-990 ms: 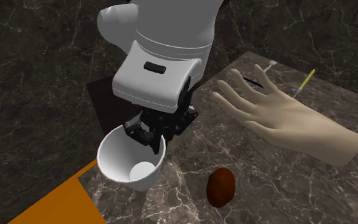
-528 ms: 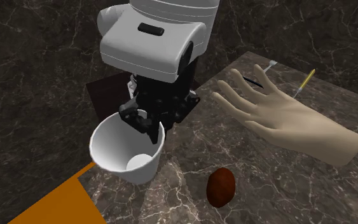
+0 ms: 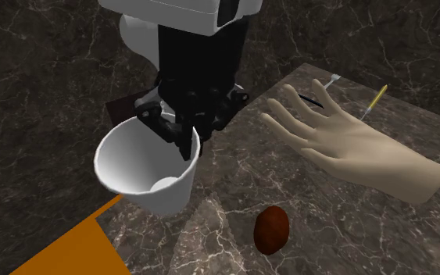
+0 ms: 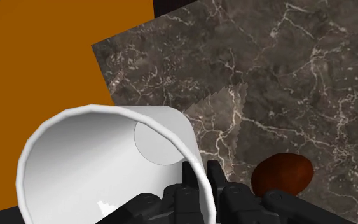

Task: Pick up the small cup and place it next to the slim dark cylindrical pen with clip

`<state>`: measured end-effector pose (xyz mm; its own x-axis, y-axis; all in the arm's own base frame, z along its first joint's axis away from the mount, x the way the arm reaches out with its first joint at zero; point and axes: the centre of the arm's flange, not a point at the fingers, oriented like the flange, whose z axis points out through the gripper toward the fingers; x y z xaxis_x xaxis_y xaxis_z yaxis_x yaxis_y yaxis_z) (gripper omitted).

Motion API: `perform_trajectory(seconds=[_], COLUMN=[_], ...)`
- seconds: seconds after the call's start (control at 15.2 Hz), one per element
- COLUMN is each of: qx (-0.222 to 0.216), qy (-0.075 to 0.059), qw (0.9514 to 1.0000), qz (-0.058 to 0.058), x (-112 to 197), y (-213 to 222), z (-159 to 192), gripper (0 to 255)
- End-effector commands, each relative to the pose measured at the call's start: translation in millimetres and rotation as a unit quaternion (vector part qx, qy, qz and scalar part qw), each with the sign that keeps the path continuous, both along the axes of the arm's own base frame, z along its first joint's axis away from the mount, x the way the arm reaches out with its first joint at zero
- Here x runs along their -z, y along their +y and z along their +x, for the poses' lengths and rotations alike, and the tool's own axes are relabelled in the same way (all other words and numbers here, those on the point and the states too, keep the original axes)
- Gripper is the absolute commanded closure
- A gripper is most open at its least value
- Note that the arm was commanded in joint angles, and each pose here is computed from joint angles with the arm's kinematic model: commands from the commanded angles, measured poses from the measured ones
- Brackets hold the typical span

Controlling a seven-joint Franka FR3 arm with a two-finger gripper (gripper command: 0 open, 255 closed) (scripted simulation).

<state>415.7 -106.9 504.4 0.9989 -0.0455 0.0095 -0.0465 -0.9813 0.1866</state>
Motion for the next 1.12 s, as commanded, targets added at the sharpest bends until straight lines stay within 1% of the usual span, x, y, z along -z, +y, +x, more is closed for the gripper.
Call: perform_trajectory(seconds=[0.0, 0.46, 1.06], qx=[0.000, 0.000, 0.000], qy=[0.000, 0.000, 0.000], qw=[1.0000, 1.0000, 1.0000], qz=[0.000, 0.000, 0.000], x=[-10.8, -46.5, -46.9], y=[0.6, 0.6, 118.5], z=[-0.5, -0.5, 14.5], gripper=[255, 255, 255])
